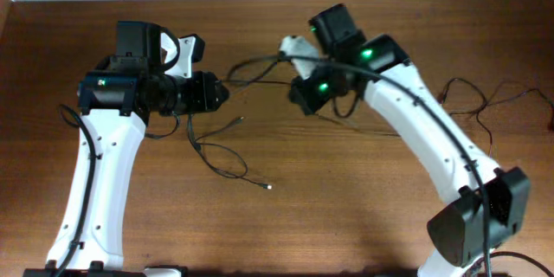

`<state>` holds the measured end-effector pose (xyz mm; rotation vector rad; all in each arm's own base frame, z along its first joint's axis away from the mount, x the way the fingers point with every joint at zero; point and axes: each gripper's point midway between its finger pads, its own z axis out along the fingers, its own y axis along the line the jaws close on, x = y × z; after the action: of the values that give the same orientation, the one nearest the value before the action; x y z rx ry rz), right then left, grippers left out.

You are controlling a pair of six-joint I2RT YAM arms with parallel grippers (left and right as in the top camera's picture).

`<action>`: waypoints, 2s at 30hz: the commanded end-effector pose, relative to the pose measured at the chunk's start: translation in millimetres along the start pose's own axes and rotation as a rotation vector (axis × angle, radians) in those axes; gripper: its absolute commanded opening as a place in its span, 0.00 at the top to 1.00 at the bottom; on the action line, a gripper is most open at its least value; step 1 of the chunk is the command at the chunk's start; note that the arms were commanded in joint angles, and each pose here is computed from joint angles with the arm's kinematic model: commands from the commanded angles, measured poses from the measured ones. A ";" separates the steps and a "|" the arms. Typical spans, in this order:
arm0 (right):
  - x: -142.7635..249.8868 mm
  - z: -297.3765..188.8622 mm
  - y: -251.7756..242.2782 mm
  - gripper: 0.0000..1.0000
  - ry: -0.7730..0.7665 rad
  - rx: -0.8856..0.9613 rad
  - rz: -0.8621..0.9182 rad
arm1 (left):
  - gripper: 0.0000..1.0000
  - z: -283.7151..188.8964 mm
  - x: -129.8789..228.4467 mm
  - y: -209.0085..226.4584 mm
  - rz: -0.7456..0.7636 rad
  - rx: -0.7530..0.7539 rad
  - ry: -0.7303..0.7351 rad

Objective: Untangle cables

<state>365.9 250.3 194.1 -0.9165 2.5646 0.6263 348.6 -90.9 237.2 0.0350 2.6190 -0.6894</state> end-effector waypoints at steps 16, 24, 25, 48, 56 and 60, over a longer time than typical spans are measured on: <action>120.6 -113.1 -216.3 0.96 -0.020 0.297 0.820 | 0.06 -2.8 -2.0 2.6 0.004 -0.018 -0.011; 192.2 -153.0 -282.0 0.96 -0.148 0.382 1.248 | 0.08 -2.9 -1.5 5.8 0.002 -0.036 -0.010; 203.8 -154.8 -288.4 0.96 -0.157 0.395 1.299 | 0.08 -2.9 -1.5 5.9 0.002 -0.037 -0.010; 283.5 -149.5 -320.1 0.80 -0.192 0.487 1.563 | 0.01 -5.1 28.5 96.0 -0.221 -0.532 0.101; 219.8 -103.8 -249.3 0.08 -0.076 0.129 1.350 | 0.01 20.6 21.6 82.5 -0.232 -0.400 0.121; 164.2 -59.4 -195.1 0.05 0.021 0.036 1.152 | 0.01 22.5 18.3 79.0 -0.229 -0.377 0.110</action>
<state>359.1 -47.7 109.8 0.8903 2.8616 0.7235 348.9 -30.9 175.5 -0.3337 2.8462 -0.2156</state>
